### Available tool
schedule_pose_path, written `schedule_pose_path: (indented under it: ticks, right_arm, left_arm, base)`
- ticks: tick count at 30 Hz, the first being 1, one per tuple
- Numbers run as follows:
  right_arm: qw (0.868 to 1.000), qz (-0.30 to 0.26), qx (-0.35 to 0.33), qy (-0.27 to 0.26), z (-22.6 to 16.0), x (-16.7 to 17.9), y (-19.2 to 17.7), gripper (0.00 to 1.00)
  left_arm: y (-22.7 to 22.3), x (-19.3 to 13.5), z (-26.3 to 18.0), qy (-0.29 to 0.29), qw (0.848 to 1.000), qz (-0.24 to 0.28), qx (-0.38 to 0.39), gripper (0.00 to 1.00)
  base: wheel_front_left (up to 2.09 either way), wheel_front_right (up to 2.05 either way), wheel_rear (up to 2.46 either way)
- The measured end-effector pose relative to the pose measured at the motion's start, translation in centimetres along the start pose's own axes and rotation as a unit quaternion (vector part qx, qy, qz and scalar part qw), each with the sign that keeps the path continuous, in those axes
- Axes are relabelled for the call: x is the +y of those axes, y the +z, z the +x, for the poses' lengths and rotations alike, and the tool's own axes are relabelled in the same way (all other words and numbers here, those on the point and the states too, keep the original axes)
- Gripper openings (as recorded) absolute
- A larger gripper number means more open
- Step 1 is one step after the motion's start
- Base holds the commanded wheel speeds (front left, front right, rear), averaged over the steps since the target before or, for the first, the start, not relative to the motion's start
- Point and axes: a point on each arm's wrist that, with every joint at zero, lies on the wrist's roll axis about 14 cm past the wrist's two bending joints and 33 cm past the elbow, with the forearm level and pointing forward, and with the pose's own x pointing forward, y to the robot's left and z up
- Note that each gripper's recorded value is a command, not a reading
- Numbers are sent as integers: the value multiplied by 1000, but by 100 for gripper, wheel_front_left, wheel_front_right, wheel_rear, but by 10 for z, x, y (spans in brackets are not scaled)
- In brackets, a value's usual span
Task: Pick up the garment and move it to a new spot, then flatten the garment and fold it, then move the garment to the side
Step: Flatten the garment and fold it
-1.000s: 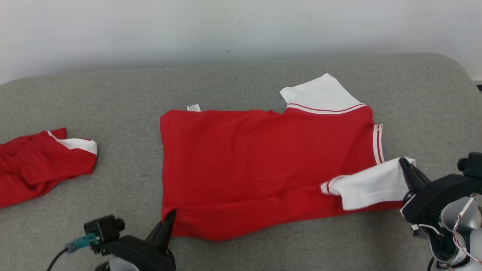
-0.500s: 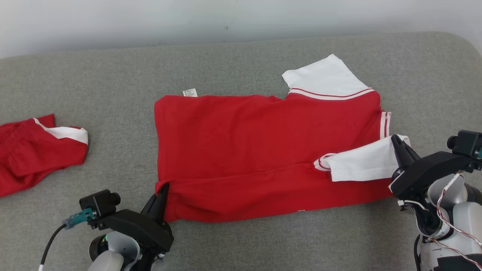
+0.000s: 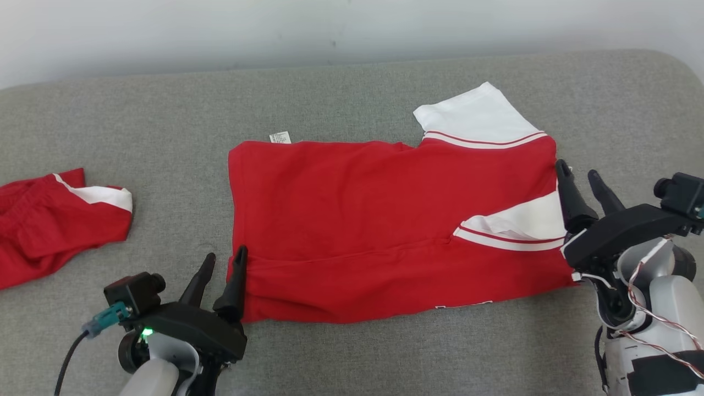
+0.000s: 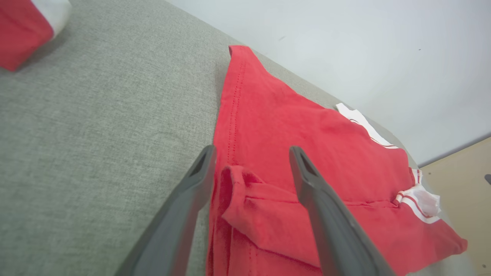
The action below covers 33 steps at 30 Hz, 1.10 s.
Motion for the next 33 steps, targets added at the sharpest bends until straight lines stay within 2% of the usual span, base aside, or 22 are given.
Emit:
schedule_pose_path:
  ticks: [4, 9, 13, 16, 21, 30, 33]
  right_arm:
    - [1000, -5, -3, -5, -10, -8, 1, 100]
    - [997, -42, 45, -46, -33, -42, -19, 100]
    - [990, -72, 91, -82, -51, -68, -38, 100]
    - [987, -71, 109, -97, -58, -76, -48, 100]
    - [980, -86, 136, -114, -58, -86, -61, 100]
    - [973, -98, 170, -120, -37, -86, -74, 100]
    - [966, -105, 200, -126, -33, -89, -83, 100]
  left_arm:
    - [-3, -2, -10, -5, 1000, 28, -2, 100]
    - [-27, 1, -30, -1, 997, 66, 28, 100]
    - [-45, 3, -40, 5, 994, 90, 58, 100]
    - [-49, 6, -40, 14, 993, 98, 65, 100]
    - [-55, 11, -38, 25, 990, 114, 79, 100]
    - [-56, 15, -28, 27, 987, 128, 92, 100]
    - [-59, 15, -27, 27, 986, 128, 102, 100]
  base:
    - [0, 0, 0]
    - [0, 0, 0]
    - [0, 0, 0]
    - [0, 0, 0]
    - [0, 0, 0]
    - [0, 0, 0]
    - [0, 0, 0]
